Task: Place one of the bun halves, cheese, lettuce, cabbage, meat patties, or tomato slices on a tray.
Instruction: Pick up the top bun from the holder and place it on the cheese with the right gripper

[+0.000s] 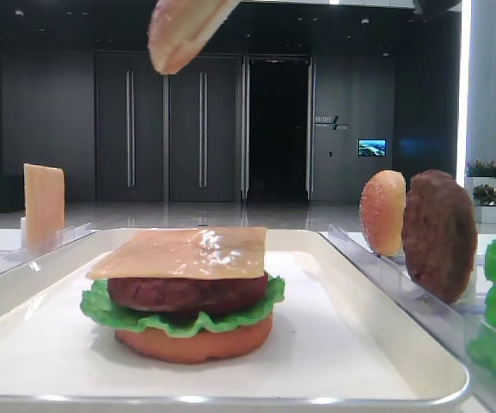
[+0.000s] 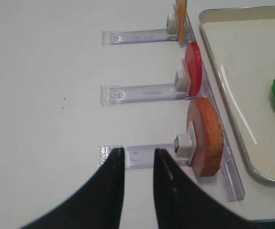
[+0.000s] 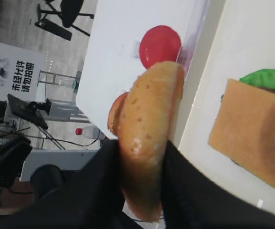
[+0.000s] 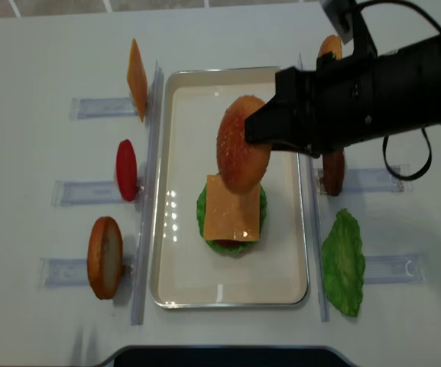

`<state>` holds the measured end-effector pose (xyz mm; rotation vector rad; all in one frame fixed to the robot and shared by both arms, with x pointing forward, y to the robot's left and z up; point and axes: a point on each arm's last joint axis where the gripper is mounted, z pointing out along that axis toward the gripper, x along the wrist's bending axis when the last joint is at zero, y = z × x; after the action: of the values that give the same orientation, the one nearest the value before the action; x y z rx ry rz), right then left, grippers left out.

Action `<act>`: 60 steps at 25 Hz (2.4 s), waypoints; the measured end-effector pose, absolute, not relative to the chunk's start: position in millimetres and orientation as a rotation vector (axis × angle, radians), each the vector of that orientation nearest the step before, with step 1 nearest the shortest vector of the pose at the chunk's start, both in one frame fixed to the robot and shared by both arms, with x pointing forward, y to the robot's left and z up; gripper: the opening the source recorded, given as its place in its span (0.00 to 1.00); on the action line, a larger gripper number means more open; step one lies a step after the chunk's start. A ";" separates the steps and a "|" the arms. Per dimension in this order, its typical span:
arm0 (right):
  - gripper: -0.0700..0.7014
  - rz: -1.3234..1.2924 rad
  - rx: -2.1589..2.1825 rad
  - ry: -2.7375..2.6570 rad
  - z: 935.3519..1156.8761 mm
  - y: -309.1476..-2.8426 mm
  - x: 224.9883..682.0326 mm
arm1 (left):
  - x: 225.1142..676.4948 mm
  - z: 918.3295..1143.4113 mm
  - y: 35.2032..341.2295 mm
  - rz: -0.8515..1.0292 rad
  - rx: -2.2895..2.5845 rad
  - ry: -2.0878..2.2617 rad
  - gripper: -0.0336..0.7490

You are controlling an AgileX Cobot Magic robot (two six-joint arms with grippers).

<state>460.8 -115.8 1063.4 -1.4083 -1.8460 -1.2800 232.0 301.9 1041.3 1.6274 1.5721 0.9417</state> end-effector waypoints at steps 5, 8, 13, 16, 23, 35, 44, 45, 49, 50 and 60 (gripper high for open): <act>0.37 -1.281 -1.376 -1.861 1052.3 -101.0 450.9 | 232.0 1041.3 301.9 0.942 1.627 1.572 0.25; 0.37 -1.274 -1.377 -1.835 1043.1 -95.0 456.3 | 232.0 1041.3 301.9 0.942 1.627 1.572 0.25; 0.37 -1.260 -1.383 -1.797 1021.8 -86.6 468.4 | 232.0 1041.3 301.9 0.942 1.627 1.572 0.25; 0.37 -1.246 -1.386 -1.782 1011.0 -83.1 473.3 | 232.0 1041.3 301.9 0.942 1.627 1.572 0.25; 0.37 -1.200 -1.411 -1.736 987.0 -76.7 482.2 | 232.0 1041.3 301.9 0.942 1.627 1.572 0.25; 0.37 -1.168 -1.423 -1.744 971.8 -74.6 485.9 | 232.0 1041.3 301.9 0.942 1.627 1.572 0.25; 0.37 -1.169 -1.437 -1.765 970.3 -75.6 487.1 | 232.0 1041.3 301.9 0.942 1.627 1.572 0.25; 0.37 -1.169 -1.439 -1.766 970.2 -75.7 487.2 | 232.0 1041.3 301.9 0.942 1.627 1.572 0.25; 0.37 -1.162 -1.438 -1.789 969.0 -76.3 487.0 | 232.0 1041.3 301.9 0.942 1.627 1.572 0.25; 0.37 -1.160 -1.437 -1.796 968.6 -76.5 486.9 | 232.0 1041.3 301.9 0.942 1.627 1.572 0.25; 0.37 -1.158 -1.442 -1.801 968.2 -76.7 487.1 | 232.0 1041.3 301.9 0.942 1.627 1.572 0.25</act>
<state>487.1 -76.7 968.2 -1.4418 -1.8007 -1.1579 232.0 301.9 1041.3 1.6274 1.5721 0.9417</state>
